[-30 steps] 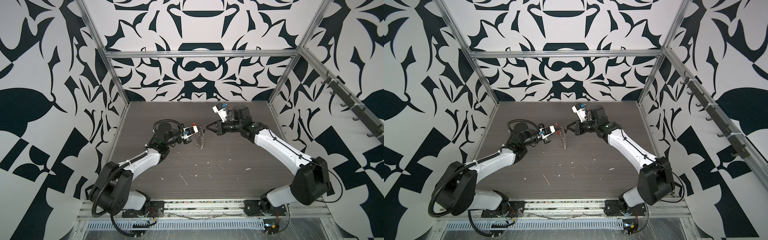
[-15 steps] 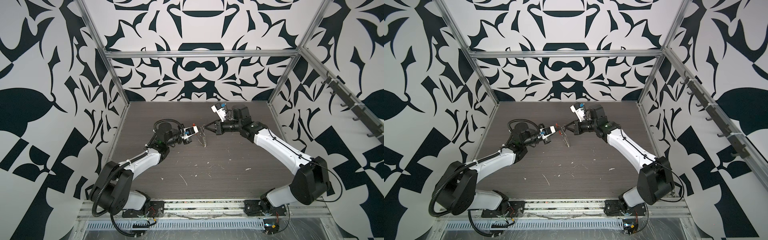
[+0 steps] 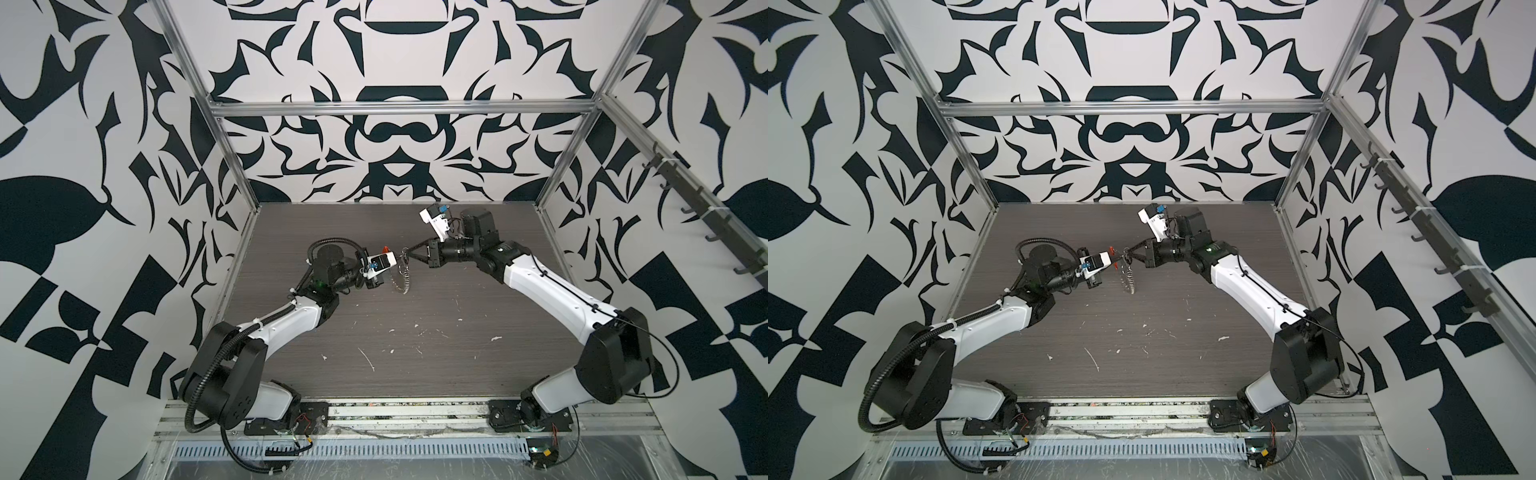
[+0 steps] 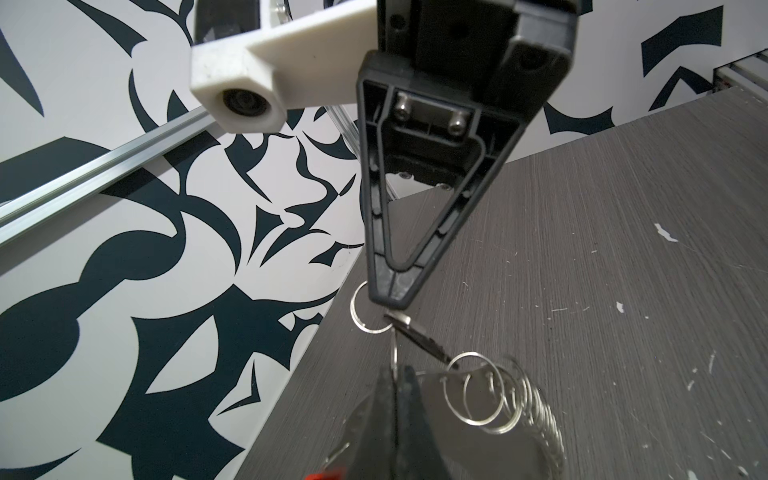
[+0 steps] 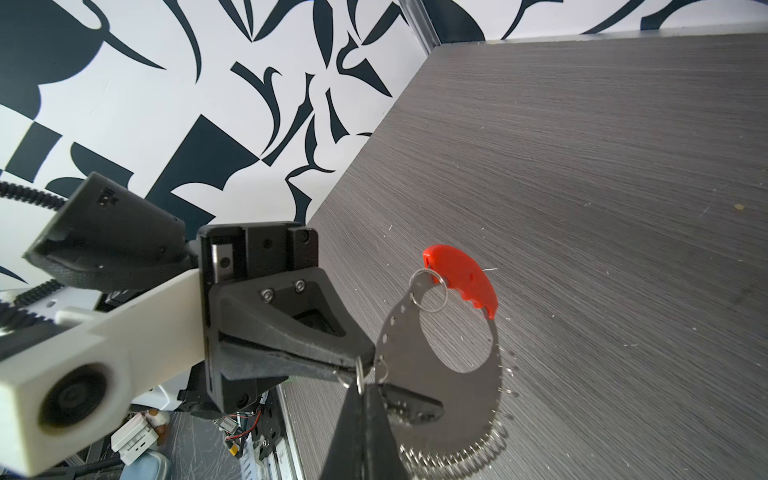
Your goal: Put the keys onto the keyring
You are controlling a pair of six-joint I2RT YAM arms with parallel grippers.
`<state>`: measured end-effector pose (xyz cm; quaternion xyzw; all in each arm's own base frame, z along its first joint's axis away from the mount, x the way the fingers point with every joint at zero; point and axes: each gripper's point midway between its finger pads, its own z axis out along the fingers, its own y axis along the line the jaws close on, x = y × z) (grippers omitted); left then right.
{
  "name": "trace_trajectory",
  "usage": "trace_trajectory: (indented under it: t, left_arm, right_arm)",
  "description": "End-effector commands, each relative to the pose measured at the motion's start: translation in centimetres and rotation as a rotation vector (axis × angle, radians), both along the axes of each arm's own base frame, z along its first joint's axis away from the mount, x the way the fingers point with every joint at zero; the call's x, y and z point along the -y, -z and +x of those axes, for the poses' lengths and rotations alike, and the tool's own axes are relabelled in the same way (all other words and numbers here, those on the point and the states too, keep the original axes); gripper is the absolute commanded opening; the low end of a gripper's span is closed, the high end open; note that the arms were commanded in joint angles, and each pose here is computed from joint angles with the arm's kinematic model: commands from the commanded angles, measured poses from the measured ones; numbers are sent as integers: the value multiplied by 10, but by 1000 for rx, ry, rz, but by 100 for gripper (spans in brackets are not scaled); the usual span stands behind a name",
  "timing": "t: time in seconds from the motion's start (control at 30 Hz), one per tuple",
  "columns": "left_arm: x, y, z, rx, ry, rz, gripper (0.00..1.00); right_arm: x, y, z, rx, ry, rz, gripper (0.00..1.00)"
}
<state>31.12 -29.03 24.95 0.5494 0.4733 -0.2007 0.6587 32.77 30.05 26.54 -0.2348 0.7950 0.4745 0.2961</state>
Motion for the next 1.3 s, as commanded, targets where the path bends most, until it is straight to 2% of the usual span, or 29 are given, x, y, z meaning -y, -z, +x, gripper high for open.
trace_trajectory:
  t: [0.0,0.37,0.67,1.0,1.27]
  left_arm:
    - [3,-16,-3,63,25,-23,0]
    - [3,-21,-3,66,23,-39,0]
    - [3,-27,-2,41,27,-80,0]
    - [10,-34,-4,-95,74,-144,0]
    - [11,-34,-3,-97,80,-133,0]
  right_arm:
    - [-5,-14,5,27,3,20,0]
    - [-1,6,1,-13,18,1,0]
    - [2,-1,2,-3,31,15,0]
    - [14,-41,-4,84,59,90,0]
    - [12,-56,-12,86,24,130,0]
